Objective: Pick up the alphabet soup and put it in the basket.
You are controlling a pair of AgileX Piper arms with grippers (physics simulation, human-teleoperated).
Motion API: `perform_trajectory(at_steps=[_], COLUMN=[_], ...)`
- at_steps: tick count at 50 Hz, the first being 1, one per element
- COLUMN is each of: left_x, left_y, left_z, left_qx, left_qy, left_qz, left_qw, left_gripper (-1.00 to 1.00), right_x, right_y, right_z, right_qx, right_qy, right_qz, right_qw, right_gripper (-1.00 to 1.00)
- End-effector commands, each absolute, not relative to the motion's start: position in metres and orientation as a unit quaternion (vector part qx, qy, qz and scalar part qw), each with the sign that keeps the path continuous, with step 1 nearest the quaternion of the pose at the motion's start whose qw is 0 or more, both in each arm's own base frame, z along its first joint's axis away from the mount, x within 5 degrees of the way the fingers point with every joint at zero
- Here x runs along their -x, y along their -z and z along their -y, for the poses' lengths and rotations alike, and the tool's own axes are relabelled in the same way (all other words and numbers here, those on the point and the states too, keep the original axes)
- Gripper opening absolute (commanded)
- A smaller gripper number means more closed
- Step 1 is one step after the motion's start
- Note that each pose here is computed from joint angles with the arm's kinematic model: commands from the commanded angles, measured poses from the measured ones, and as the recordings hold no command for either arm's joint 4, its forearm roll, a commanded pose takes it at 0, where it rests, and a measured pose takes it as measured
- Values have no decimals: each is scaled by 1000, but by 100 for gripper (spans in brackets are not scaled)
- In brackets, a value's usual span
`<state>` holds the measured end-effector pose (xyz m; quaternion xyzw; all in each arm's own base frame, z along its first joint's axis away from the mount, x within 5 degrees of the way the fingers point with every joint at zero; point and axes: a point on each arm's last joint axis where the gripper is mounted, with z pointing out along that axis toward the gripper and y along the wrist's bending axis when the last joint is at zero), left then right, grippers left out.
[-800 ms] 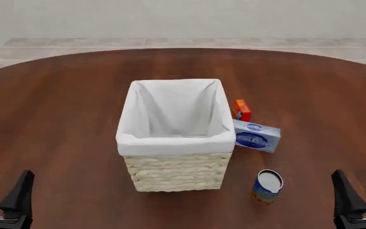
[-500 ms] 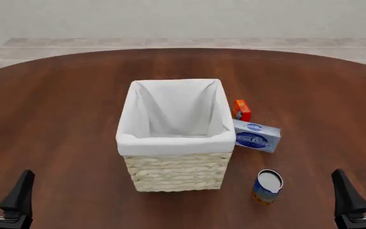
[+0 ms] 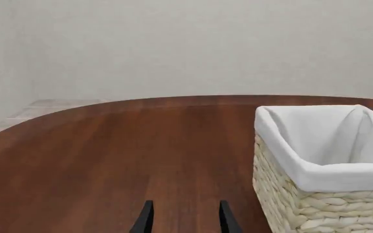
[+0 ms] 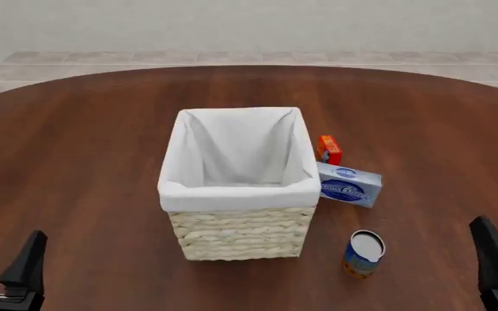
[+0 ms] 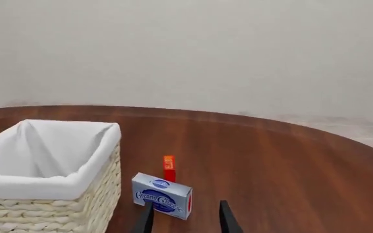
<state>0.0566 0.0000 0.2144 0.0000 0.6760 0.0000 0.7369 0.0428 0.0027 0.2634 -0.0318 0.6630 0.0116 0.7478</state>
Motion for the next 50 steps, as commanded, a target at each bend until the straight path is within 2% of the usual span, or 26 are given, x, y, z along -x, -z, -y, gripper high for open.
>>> perform_trajectory(at_steps=[1,13,20,50], left_x=[-57,-57,-57,-57], left_y=[-214,-214,-214,-214], left_z=[0,0,0,0], left_qx=[0,0,0,0], left_qy=[0,0,0,0], left_qz=[-676,-676,-676,-676], left_qw=[737,737,737,737], left_gripper=[100,100,100,100], right_x=[-41,-57,-69,-100], right_y=[-290,-300,-295,-267], right_z=[-5,-8,-14,-33], right_qx=[42,46,85,144], right_qy=[-37,-51,-59,-82], right_qz=[-679,-700,-704,-734], right_qw=[732,711,702,658], right_gripper=[100,100,100,100])
